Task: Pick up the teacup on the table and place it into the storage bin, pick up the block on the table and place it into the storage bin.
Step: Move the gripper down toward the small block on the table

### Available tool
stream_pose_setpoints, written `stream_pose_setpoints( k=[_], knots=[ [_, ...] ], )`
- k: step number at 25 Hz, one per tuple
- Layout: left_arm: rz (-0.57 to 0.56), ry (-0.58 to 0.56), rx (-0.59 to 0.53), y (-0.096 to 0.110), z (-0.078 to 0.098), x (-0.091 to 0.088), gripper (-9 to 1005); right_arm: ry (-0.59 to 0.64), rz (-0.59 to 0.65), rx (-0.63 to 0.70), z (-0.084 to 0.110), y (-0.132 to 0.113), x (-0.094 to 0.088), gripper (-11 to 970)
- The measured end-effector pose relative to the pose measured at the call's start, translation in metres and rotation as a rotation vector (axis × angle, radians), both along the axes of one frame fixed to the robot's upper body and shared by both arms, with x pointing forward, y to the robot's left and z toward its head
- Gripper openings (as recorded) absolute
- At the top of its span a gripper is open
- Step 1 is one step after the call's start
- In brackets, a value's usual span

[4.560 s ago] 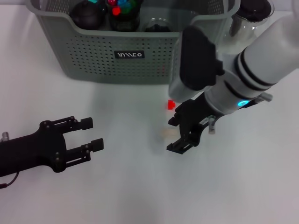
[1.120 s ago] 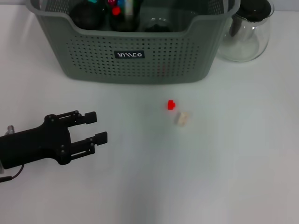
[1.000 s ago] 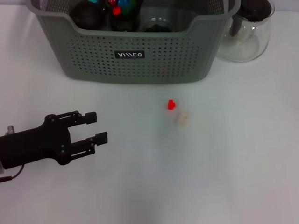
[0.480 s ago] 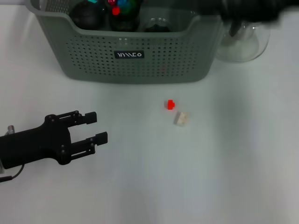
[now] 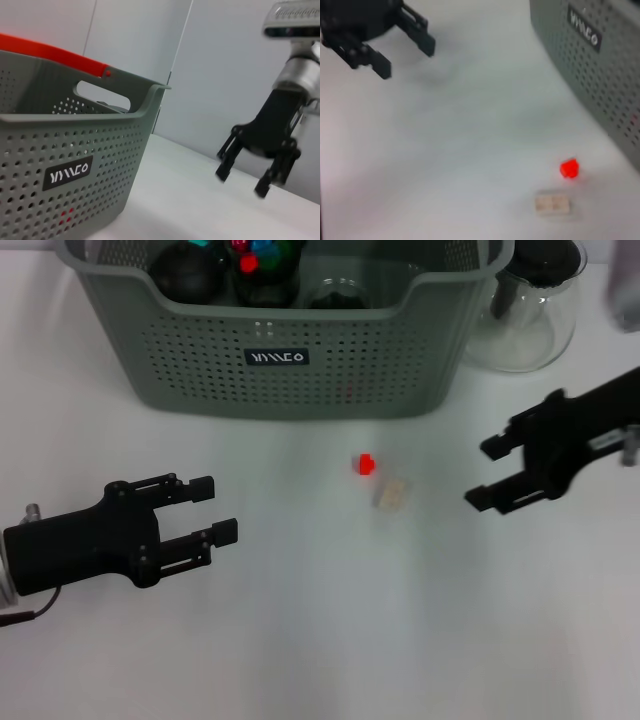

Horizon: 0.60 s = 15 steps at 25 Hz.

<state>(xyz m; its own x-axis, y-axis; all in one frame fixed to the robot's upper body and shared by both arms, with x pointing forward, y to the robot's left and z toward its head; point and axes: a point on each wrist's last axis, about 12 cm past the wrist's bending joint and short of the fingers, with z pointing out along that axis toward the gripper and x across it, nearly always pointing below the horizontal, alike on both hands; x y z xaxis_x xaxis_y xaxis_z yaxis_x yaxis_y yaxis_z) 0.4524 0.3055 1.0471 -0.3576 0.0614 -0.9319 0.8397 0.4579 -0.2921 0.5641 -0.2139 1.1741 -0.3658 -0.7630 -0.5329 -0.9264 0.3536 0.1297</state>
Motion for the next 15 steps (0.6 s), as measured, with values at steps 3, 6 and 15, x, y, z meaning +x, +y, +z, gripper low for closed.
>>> stream_pose_setpoints(
  k=[3, 6, 15],
  knots=[
    [0.002, 0.002, 0.001, -0.001, -0.001, 0.0, 633, -0.009, 0.0, -0.032, -0.01, 0.018, 0.007, 701],
    [0.006, 0.006, 0.001, 0.0, -0.002, -0.001, 633, 0.006, -0.022, -0.057, -0.016, 0.036, 0.013, 692],
    [0.007, 0.005, 0.0, 0.0, -0.001, 0.0, 633, 0.02, -0.019, -0.177, -0.04, 0.066, 0.023, 553]
  ],
)
